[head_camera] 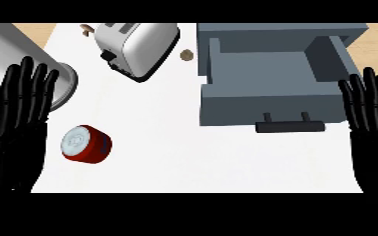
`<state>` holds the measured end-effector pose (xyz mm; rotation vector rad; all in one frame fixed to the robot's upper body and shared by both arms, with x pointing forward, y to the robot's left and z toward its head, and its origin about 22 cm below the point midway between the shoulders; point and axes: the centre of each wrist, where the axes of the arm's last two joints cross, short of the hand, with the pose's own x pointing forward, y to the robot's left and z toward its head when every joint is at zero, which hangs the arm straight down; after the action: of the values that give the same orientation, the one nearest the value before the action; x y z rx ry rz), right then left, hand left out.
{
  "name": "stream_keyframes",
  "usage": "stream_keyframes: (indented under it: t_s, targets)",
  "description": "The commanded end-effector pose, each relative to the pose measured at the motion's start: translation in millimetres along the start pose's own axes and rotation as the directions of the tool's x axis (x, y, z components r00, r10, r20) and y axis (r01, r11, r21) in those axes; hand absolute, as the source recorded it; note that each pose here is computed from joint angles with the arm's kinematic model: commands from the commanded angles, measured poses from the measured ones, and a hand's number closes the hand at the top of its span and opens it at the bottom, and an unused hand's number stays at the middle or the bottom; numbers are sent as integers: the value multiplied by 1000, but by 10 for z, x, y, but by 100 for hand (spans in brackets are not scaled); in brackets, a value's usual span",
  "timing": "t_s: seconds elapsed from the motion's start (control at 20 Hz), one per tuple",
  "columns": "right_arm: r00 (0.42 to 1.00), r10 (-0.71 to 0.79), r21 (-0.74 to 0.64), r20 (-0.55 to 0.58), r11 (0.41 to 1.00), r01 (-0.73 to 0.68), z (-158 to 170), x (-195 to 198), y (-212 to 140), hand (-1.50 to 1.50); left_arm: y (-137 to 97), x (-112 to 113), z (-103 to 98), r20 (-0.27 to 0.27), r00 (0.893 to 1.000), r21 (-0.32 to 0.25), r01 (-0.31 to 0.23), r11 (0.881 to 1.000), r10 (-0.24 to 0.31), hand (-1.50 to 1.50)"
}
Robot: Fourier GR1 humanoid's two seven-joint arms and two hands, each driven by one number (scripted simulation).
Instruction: Pick up the can, place it into the drawer and close the drawer
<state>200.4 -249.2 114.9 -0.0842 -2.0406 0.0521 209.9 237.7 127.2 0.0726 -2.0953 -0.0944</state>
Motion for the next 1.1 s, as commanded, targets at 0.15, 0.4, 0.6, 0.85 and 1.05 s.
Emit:
stream_keyframes:
  t_s: [0.15,0.4,0.6,0.85,1.05]
  targets:
    - [999,-2,-4,33,1000,2,12,-15,68,-150,143,94,301,-47,990,233,141,962,-134,-150]
    - [976,-14,-130,-215,991,-14,133,-109,-121,-150,392,-41,721,-408,913,525,232,819,3,-150]
    - [969,-6,-119,-245,993,-24,-12,-194,-90,-150,127,221,797,-426,904,554,239,797,25,-150]
    - [966,-8,-136,-257,990,-28,69,-77,-142,-150,166,344,779,-424,906,565,254,785,13,-150]
    - [973,-2,-106,-232,994,-23,77,-228,-113,-150,253,356,502,-420,907,554,236,798,23,-150]
